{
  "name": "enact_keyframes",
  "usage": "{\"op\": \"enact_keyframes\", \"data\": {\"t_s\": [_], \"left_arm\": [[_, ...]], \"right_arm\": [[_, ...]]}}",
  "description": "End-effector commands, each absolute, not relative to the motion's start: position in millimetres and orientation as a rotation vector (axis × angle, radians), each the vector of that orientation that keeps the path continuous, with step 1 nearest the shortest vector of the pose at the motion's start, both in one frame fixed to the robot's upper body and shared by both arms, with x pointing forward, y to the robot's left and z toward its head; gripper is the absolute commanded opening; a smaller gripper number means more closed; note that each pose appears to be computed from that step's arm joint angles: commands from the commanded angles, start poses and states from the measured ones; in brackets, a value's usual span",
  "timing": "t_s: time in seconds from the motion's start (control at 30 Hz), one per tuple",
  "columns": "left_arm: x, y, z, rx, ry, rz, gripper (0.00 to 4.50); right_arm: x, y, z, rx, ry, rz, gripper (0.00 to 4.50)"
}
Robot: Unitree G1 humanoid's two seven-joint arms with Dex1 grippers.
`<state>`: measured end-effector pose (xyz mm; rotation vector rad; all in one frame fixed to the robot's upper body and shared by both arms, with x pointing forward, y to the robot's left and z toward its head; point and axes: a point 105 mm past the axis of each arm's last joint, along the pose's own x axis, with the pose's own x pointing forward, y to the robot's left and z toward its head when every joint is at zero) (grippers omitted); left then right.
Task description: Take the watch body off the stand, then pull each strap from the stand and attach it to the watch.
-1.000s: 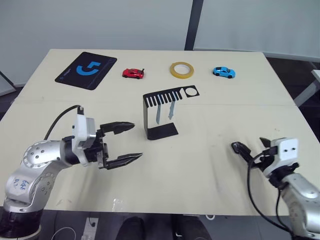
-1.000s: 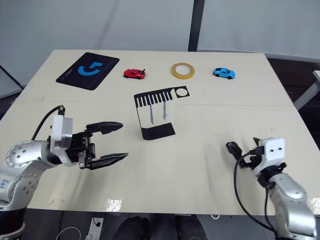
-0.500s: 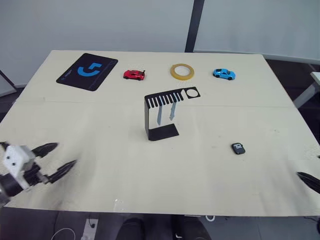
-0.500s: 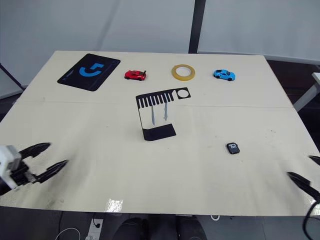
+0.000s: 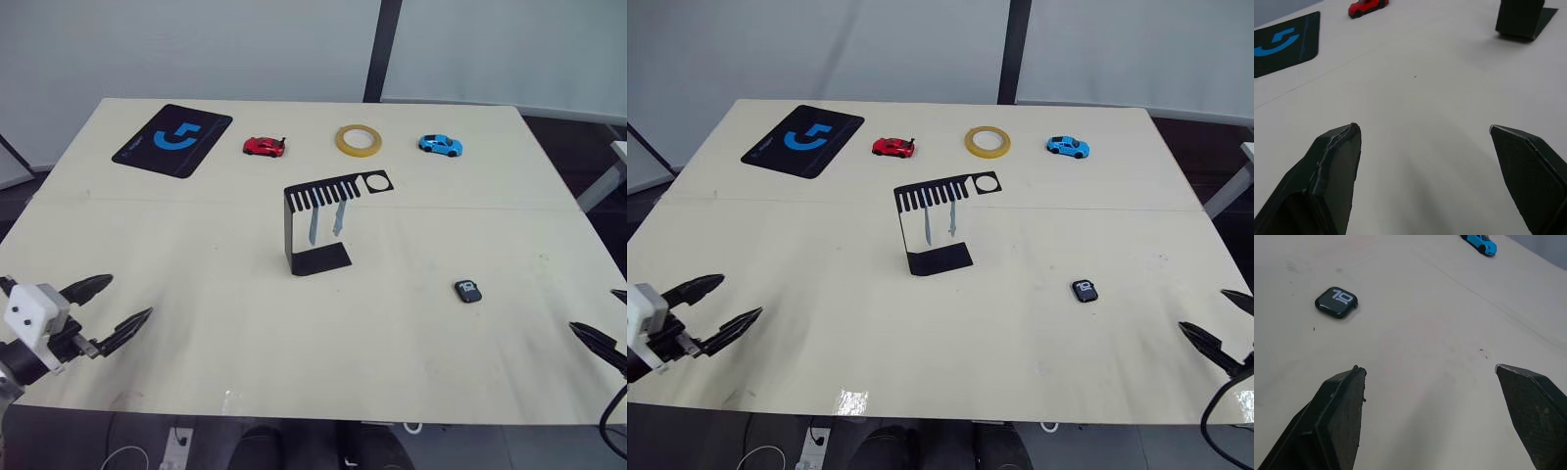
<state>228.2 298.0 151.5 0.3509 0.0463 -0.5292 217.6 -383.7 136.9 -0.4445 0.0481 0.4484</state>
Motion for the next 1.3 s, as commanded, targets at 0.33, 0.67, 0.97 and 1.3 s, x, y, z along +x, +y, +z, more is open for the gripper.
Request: {"op": "enact_keyframes", "data": {"t_s": [0.33,0.67,0.97,1.3], "left_arm": [[252,168,172,0.265,-0.193,-0.602,4.5],[285,110,152,0.206,-0.214,-0.48,4.5],[314,94,150,0.19,-0.222,-0.422,4.5],[323,100,154,0.131,-0.199,-0.322,4.5]], "right_arm": [[248,-259,181,-0.279,-0.288,0.796,4.43],[248,-206,196,-0.261,-0.403,0.965,4.43],[243,-203,196,-0.271,-0.382,0.984,4.43],[240,-204,197,-0.279,-0.372,0.966,4.43]]}}
